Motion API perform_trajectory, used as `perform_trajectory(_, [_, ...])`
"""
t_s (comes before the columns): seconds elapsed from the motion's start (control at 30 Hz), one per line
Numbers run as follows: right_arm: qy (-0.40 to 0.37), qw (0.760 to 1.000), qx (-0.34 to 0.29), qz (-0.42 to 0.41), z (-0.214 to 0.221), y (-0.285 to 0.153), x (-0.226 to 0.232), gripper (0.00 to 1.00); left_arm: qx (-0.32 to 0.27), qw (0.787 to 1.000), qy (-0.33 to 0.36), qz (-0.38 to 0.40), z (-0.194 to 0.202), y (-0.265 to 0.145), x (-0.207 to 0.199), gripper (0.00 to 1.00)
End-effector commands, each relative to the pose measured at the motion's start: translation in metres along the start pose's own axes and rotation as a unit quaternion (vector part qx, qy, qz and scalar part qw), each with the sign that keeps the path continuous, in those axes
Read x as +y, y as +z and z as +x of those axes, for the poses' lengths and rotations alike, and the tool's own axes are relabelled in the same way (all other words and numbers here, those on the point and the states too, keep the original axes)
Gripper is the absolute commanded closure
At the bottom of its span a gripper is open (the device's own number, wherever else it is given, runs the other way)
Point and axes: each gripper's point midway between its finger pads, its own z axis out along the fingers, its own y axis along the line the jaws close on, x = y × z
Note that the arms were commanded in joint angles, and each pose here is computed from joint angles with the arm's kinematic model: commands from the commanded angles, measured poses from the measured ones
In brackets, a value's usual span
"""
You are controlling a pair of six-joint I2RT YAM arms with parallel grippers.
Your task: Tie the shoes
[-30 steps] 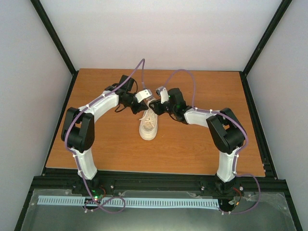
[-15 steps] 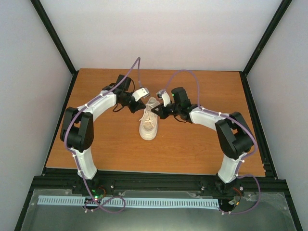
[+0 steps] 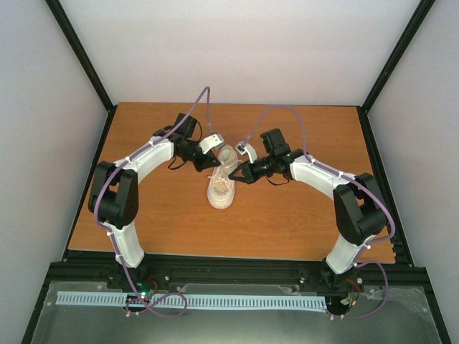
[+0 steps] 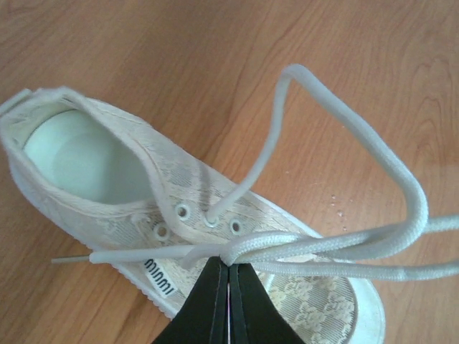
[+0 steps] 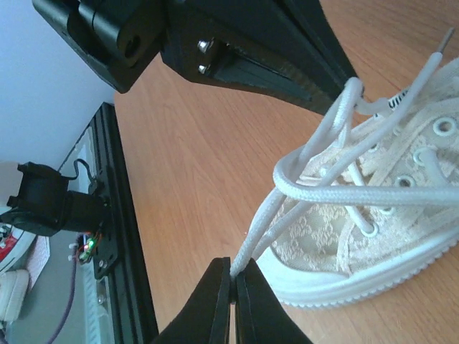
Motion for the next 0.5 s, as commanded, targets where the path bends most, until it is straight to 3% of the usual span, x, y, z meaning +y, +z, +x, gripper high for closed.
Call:
perform_trajectory(0.0, [0.037, 0.997, 0.040, -0.047, 0.012, -0.010, 0.018, 0.97, 0.008, 0.999, 0.028, -0.017, -0.001, -0.012, 0.006, 0.97])
perform_trajectory(0.13, [0.046, 0.997, 0.056, 0.003, 0.018, -0.007, -0.003, 0.97, 0.031, 0.998, 0.049, -0.008, 0.009, -0.015, 0.000, 0.54])
perform_trajectory(0.23, [0.049, 0.997, 0.062, 0.015, 0.020, -0.004, -0.011, 0.97, 0.042, 0.995, 0.089, -0.009, 0.018, -0.021, -0.006, 0.33])
perform_trajectory(0.47, [0.047, 0.996, 0.069, 0.036, 0.019, -0.002, -0.023, 0.97, 0.109, 0.978, 0.154, -0.088, 0.051, -0.015, 0.025, 0.29])
